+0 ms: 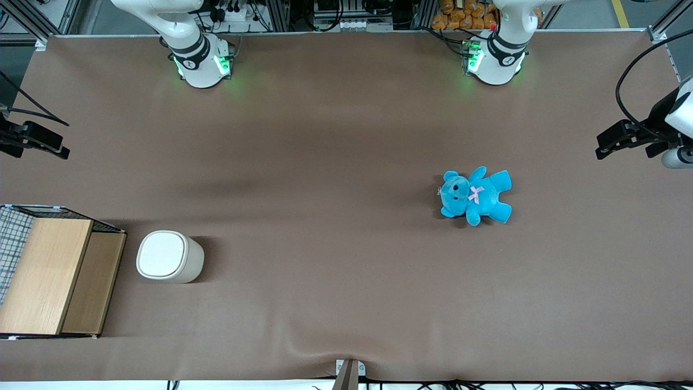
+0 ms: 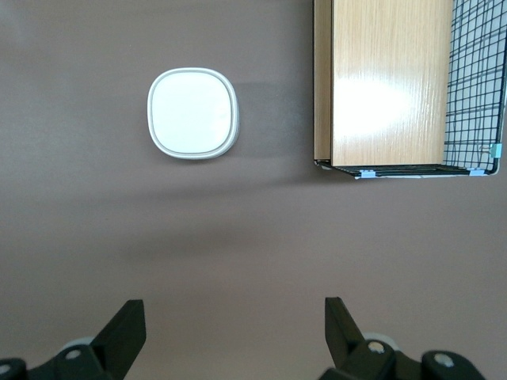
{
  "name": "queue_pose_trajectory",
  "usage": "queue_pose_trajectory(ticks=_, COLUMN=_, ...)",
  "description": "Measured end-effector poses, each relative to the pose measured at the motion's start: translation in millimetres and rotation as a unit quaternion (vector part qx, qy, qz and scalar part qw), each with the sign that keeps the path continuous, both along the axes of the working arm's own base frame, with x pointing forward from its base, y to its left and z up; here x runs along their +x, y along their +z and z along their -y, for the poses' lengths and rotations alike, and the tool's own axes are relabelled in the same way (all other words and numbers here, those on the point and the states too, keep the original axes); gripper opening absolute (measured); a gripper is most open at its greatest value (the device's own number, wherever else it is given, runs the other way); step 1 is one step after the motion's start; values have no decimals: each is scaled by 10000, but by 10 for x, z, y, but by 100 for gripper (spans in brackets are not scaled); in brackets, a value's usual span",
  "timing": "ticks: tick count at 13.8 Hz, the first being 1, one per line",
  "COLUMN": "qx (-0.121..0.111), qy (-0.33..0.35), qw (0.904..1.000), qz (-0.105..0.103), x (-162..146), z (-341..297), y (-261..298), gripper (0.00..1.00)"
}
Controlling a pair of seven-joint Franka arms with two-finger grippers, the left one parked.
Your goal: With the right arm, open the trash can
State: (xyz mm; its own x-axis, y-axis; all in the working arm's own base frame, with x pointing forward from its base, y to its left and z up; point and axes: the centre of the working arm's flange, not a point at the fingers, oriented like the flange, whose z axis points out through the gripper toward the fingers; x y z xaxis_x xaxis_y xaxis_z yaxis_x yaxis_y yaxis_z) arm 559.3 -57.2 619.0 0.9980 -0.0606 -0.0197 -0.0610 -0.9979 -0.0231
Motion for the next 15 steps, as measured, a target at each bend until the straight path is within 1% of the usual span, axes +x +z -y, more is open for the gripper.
queue_pose_trajectory(ticks=5, qx=3, qy=1, qw=10000, qz=-46, x=6, z=-4, y=-21, gripper=100)
queue_pose_trajectory(ticks=8, qx=13, qy=1, qw=9996, qz=-270, x=78, z=-5, y=-269, gripper=100)
queue_pose_trajectory(ticks=11, qx=1, qy=-9, qw=9995, qz=-318, x=215, z=4, y=-698, gripper=100)
queue_pose_trajectory(ticks=13, qx=-1, qy=-19, qw=9990, qz=-452, x=285, z=3, y=-985, gripper=100)
queue_pose_trajectory(ticks=14, qx=-2, qy=-26, qw=9986, qz=-530, x=319, z=4, y=-1108, gripper=96)
queue_pose_trajectory(ticks=15, qx=-2, qy=-26, qw=9982, qz=-602, x=349, z=4, y=-1211, gripper=96)
